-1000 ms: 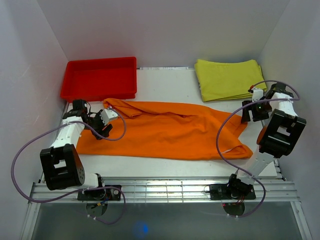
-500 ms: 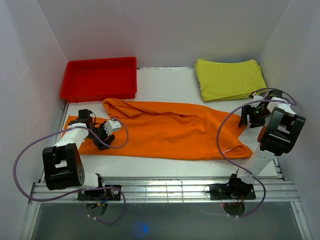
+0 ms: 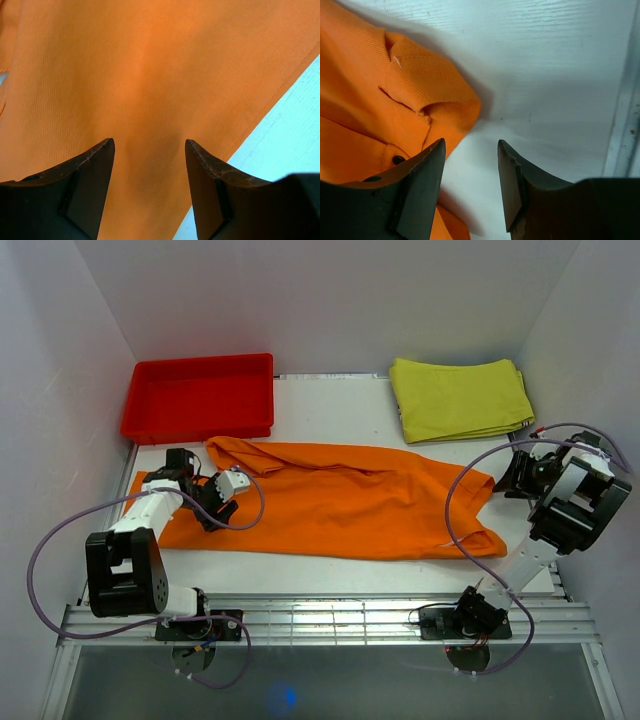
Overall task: Fold and stack the trousers
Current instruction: Flatten the trousers out
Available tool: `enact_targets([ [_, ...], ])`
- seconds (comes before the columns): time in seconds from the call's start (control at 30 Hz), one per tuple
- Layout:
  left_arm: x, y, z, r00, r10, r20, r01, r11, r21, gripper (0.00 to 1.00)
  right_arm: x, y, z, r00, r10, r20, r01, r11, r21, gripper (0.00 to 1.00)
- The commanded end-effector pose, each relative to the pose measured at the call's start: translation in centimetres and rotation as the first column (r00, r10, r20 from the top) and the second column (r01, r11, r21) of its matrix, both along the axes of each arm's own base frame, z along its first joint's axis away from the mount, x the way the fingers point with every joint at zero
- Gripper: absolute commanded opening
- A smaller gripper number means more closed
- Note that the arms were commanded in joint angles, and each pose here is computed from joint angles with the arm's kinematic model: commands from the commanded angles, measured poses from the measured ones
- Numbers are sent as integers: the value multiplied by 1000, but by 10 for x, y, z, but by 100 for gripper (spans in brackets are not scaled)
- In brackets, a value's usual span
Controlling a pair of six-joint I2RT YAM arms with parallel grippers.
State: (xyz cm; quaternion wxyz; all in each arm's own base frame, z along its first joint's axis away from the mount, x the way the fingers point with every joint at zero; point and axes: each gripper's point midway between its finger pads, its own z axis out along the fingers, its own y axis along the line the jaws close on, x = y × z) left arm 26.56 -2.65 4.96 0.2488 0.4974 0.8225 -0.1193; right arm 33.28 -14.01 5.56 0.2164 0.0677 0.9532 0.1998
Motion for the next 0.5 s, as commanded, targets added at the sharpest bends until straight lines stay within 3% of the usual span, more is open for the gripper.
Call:
enact_targets([
  [0.0,4,-12,11,999,-41,21,41,999,9,69,6,22,-24,997,-71,-34,76,982,173,52],
  [0.17,0,-25,10,997,-78,5,78,996,31,69,6,41,-47,996,-51,-70,64,978,197,51],
  [0.2,-1,-27,9,997,-81,-3,81,996,29,68,7,45,-50,997,-44,-69,58,977,206,47],
  [0.23,-6,-30,3,996,-85,-28,86,996,20,66,11,46,-50,997,-44,-66,57,976,210,29],
  [0.3,-23,-26,-15,991,-101,-84,105,994,42,52,28,25,-41,999,-40,-34,45,990,135,8],
  [0.37,-67,-8,-49,961,-141,-237,172,978,116,20,55,-1,-14,998,-4,59,2,1000,23,8],
  [0.47,-87,-1,-53,943,-170,-285,217,966,140,13,78,-20,15,989,38,145,-30,998,-62,8],
])
